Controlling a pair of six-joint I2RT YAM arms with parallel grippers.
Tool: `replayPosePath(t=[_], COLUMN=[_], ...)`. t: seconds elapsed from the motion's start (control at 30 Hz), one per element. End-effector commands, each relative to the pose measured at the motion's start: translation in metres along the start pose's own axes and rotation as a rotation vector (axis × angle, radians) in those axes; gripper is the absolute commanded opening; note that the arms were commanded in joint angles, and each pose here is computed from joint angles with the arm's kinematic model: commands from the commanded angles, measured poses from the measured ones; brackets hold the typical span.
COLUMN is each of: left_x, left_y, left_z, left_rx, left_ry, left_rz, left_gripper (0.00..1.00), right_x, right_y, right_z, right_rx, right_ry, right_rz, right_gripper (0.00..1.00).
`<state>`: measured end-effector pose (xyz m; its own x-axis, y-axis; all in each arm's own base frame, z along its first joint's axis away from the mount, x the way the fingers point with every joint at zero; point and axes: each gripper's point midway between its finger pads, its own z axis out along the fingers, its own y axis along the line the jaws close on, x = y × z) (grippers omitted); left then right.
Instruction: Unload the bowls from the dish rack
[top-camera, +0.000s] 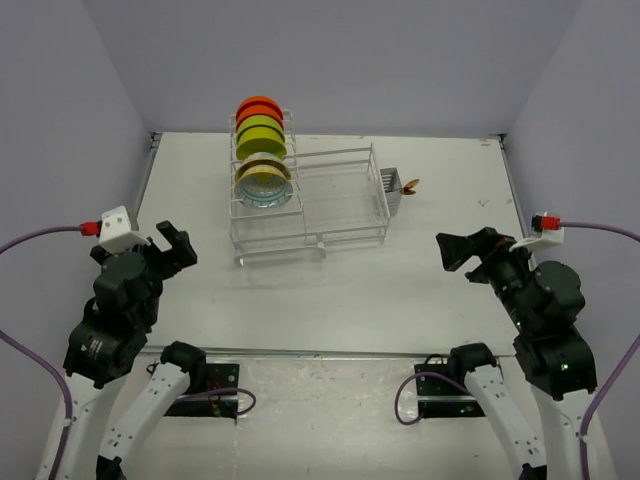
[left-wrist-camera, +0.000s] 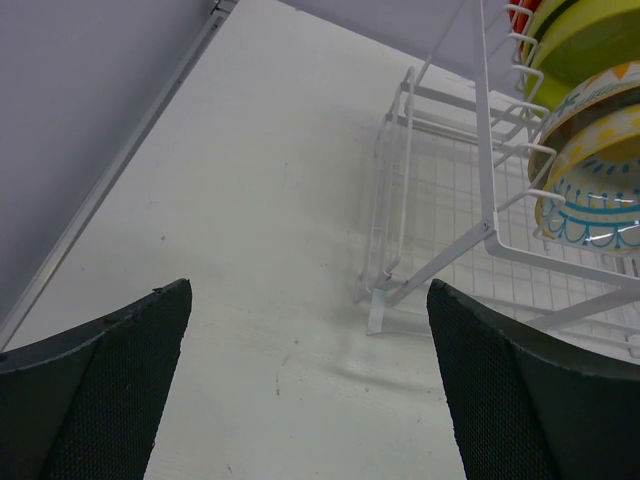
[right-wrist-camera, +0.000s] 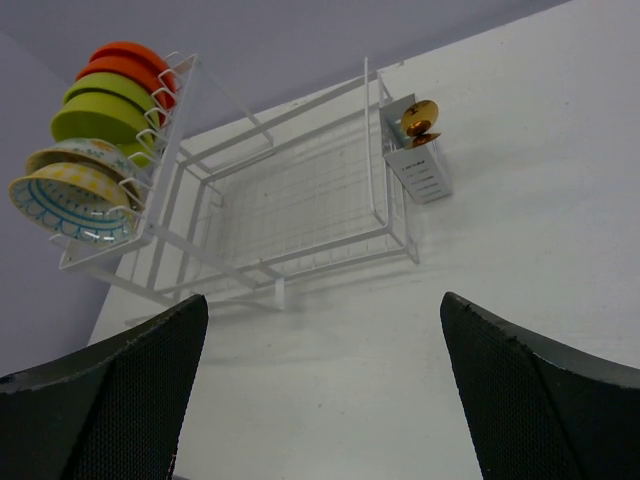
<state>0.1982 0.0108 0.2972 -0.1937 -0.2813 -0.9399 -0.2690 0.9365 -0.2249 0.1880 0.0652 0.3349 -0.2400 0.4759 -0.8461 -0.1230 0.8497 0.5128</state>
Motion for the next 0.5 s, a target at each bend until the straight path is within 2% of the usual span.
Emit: replayPosePath(t=[0.0,0.2,0.3,0.4,0.47], left_x=[-0.019,-0.024,-0.027,-0.034,-0.045], left_y=[-0.002,-0.010,-0.031,-0.069,-0.105], left_z=[-0.008,-0.014,-0.018,-0.028,-0.043], left_rx=[0.004,0.057,0.164,0.340,0.525], left_ry=[-0.034,-0.037,-0.028,0.019,0.043], left_rz=[-0.048,-0.068,-0.094,-0.198,-0.286], left_gripper=[1.00,1.00,1.00,1.00,1.00], right_x=[0.003,0.005,0.001,-0.002,-0.001], right_y=[-0.003,0.012,0.018,0.020,0.022], right_z=[0.011,0.011,0.011,0.010,0.011], right_rx=[0.017,-0.065,-0.097,-0.105,-0.112], right_ry=[0.018,0.013,-0.011,-0.021,-0.012], right_rz=[0.012,0.071,0.093,0.095,0.097], right_gripper=[0.99,0.99,0.99,0.99,0.99])
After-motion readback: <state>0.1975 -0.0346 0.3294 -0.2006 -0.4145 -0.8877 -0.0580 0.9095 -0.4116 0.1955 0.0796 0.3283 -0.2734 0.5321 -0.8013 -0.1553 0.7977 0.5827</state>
